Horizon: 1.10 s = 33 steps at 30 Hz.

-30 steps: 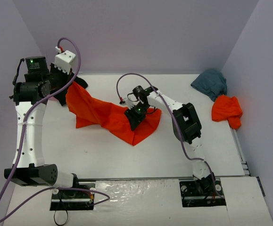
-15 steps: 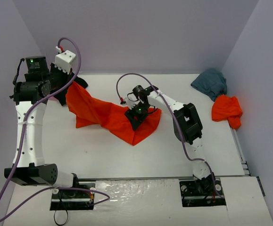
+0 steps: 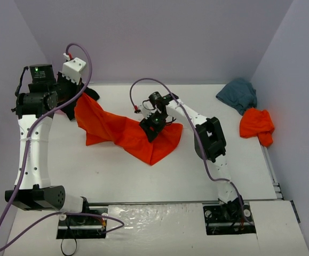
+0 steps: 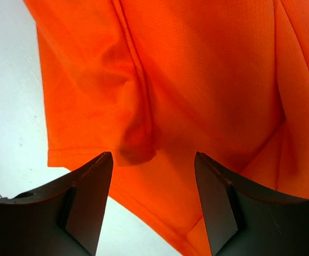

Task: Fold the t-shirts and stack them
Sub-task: Flatten the tshirt out

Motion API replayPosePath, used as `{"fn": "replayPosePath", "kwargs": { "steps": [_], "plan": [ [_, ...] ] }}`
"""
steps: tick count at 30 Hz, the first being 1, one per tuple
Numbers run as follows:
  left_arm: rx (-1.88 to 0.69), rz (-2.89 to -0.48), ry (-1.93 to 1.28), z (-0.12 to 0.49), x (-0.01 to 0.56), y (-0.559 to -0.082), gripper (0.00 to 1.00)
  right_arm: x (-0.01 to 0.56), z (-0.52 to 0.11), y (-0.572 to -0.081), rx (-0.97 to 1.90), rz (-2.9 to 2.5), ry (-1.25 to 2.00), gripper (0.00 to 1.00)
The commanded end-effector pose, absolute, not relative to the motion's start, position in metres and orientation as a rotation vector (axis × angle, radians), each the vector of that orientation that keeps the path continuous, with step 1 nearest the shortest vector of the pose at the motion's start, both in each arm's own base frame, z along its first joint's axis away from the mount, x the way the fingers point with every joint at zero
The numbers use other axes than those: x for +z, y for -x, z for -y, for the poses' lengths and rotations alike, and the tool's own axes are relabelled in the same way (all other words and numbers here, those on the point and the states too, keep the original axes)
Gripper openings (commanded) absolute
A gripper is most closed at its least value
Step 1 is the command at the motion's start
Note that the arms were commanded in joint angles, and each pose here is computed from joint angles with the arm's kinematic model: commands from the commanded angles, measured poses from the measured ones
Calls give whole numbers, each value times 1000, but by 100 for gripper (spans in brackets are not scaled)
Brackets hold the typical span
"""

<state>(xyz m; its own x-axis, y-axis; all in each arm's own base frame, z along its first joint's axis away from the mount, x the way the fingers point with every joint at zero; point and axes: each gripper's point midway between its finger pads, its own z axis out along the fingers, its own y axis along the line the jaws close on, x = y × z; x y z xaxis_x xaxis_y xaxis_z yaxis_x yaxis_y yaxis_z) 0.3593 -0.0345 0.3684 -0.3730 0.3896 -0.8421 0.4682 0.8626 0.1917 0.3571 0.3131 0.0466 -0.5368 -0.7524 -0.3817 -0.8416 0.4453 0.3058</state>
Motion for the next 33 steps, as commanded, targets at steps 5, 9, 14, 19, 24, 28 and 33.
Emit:
{"fn": "replayPosePath", "kwargs": {
  "steps": [5, 9, 14, 19, 24, 28, 33],
  "plan": [
    [-55, -1934, -644, 35, 385, -365, 0, 24, -317, -359, 785, -2544, 1448, 55],
    [-48, -1938, -645, 34, 384, -368, 0, 25, -316, -347, 832, -2544, 1472, 53],
    [-59, -1937, -644, 35, 383, -372, 0, 29, -315, -334, 858, -2539, 1504, 51],
    [-61, -1938, -641, 35, 382, -371, 0, 43, -312, -331, 850, -2518, 1508, 51],
    [-60, -1937, -638, 35, 382, -370, 0, 53, -310, -328, 837, -2507, 1504, 51],
    [-61, -1934, -639, 35, 383, -368, 0, 63, -310, -327, 832, -2492, 1496, 51],
    [-56, -1930, -639, 35, 384, -365, 0, 73, -312, -328, 813, -2473, 1492, 51]
  ]
}}
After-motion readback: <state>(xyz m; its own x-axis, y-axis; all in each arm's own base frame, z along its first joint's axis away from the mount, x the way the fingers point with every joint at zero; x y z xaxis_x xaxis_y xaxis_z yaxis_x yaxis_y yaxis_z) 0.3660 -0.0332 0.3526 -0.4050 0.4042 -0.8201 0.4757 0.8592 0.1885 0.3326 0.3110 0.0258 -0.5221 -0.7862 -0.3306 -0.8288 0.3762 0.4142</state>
